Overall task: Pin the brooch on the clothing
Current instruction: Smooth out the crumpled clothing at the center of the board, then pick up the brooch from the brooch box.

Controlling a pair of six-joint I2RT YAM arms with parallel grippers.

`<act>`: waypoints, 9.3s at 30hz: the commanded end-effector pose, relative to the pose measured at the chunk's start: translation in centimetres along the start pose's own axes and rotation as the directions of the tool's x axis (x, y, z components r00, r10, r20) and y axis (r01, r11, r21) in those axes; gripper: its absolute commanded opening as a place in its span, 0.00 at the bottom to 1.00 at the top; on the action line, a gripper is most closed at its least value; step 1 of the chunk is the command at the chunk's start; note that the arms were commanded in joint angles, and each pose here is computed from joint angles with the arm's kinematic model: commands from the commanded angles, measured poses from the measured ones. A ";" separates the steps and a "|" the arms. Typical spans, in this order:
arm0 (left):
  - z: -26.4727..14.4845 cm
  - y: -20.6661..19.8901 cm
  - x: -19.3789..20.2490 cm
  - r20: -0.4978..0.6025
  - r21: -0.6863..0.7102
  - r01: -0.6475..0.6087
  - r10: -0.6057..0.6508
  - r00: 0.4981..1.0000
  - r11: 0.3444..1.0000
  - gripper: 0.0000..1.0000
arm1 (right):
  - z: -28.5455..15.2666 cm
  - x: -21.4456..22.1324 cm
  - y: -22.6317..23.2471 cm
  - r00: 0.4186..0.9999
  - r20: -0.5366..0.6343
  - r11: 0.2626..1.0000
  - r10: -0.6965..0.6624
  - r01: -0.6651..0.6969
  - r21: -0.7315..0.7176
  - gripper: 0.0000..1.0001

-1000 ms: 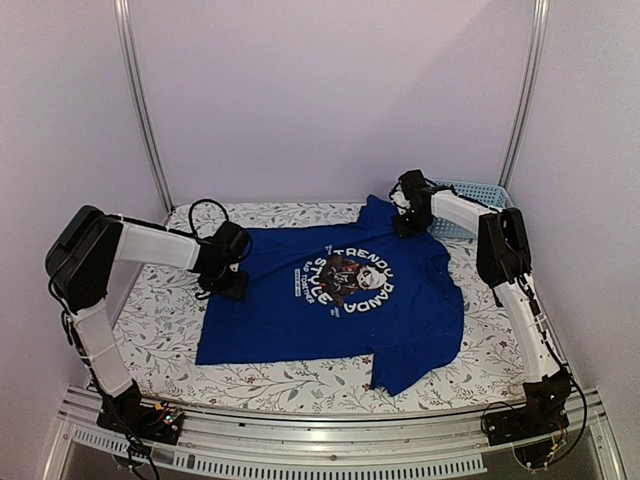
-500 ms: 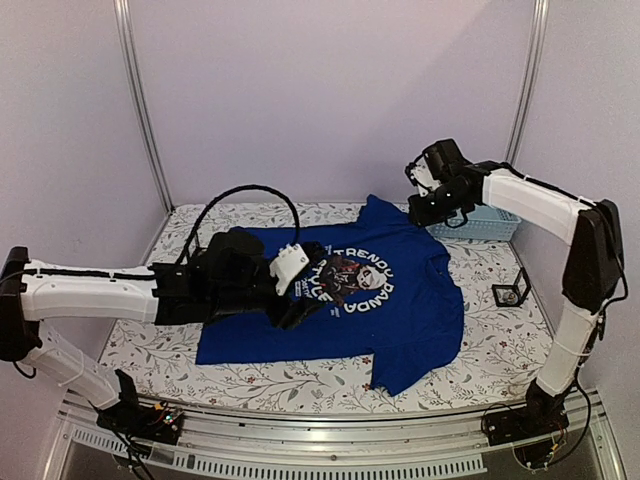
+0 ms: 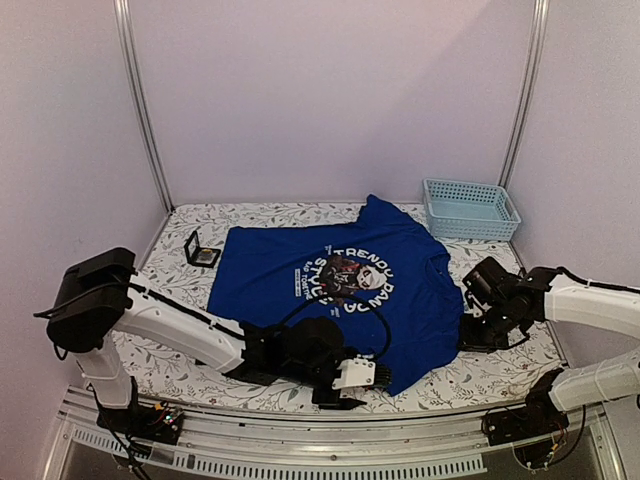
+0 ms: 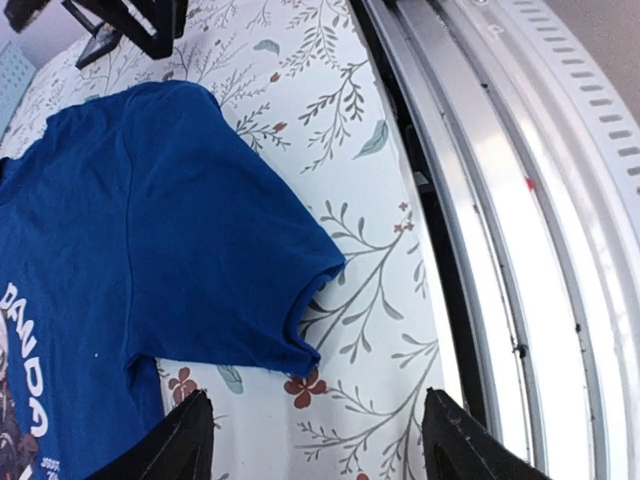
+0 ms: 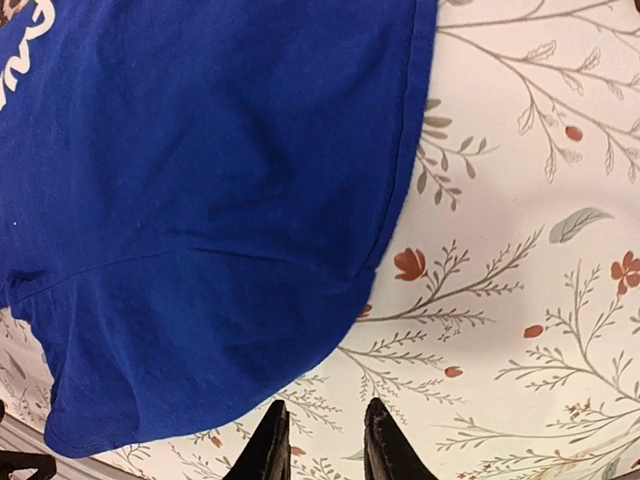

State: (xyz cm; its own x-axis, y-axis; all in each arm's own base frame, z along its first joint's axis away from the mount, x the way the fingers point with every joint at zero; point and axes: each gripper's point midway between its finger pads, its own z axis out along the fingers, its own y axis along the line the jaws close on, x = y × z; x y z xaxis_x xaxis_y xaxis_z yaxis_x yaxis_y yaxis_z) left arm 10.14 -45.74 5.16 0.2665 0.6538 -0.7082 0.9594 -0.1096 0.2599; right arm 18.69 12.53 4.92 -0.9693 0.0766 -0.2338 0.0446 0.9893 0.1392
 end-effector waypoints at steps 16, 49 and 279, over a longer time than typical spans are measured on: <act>1.7 6.5 -0.7 0.029 -0.244 0.158 -0.156 0.987 0.957 0.00 | 4.6 -0.1 4.0 0.996 -0.003 0.985 0.091 -0.091 -0.146 0.09; 3.2 19.6 7.1 0.091 -0.319 0.545 -0.548 0.832 0.775 0.00 | -2.2 -8.3 13.8 0.917 0.229 0.887 -0.325 0.380 -0.262 0.13; -23.6 33.9 38.4 0.202 -0.810 0.585 -0.959 0.196 -0.051 0.52 | 4.2 -19.2 14.6 0.812 0.278 0.858 -0.514 0.487 0.164 0.90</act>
State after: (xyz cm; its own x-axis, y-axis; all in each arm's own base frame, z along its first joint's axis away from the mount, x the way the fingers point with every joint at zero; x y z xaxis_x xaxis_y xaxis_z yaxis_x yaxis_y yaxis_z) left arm 49.87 -7.49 1.48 -0.8561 0.0819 -0.5102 0.0378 0.9946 0.0962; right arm 38.73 26.57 8.16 -0.7381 -0.4019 -0.5420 -0.4013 0.9072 -0.1264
